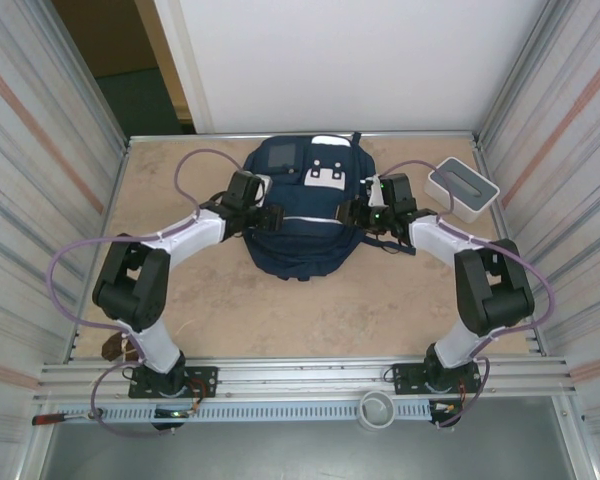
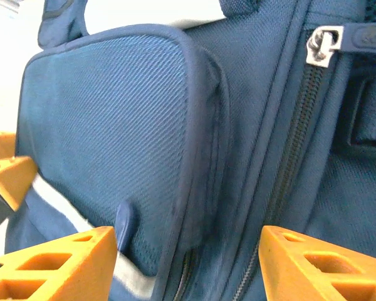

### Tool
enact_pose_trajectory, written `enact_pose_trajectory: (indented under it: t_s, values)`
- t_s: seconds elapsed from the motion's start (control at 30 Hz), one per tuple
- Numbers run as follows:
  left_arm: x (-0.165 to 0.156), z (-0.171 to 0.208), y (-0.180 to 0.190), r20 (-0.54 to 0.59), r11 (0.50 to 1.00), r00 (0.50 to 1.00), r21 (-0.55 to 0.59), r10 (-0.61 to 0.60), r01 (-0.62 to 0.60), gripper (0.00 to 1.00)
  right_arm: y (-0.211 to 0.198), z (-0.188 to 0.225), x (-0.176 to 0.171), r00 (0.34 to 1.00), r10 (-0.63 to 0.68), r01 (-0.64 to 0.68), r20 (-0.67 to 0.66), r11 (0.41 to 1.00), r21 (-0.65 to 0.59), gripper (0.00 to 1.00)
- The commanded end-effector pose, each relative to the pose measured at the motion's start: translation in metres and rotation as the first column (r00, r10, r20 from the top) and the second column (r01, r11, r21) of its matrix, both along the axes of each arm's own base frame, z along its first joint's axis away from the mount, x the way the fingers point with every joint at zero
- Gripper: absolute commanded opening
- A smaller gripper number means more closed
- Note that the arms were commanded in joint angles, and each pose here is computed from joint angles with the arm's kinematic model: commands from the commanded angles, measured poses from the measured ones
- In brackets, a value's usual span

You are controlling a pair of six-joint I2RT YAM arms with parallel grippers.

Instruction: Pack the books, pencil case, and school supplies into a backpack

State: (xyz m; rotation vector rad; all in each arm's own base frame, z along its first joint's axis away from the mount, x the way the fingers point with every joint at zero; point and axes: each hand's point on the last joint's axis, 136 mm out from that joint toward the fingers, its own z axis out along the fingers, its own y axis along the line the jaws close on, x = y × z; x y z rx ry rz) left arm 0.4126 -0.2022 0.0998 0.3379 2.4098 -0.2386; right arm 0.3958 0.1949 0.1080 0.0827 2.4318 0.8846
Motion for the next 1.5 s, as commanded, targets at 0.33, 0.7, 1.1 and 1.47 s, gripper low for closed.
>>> enact_pose_trajectory:
  t_s: [0.33,0.7,1.1,1.47]
  values:
    - [-0.025,-0.019,0.025,-0.012,0.996,0.997,-0.049,0.074,-0.074,0.78,-0.001,-0.036,0.015,1.0,-0.009,0.007,-0.009,0.982,-0.189,0.51]
    - [-0.033,-0.04,-0.004,-0.17,0.966,0.985,-0.257,-0.041,-0.004,0.69,0.001,-0.029,0.03,1.0,-0.001,0.002,0.006,0.988,-0.157,0.42]
    - [-0.082,-0.04,-0.101,-0.18,0.915,0.945,-0.351,-0.273,0.197,0.54,-0.019,-0.023,0.036,0.999,0.031,-0.033,-0.012,0.986,-0.162,0.38]
    - [-0.147,-0.002,-0.21,-0.062,0.816,0.863,-0.366,-0.501,0.448,0.58,0.015,-0.014,0.053,0.945,0.326,-0.321,0.023,0.94,-0.112,0.38]
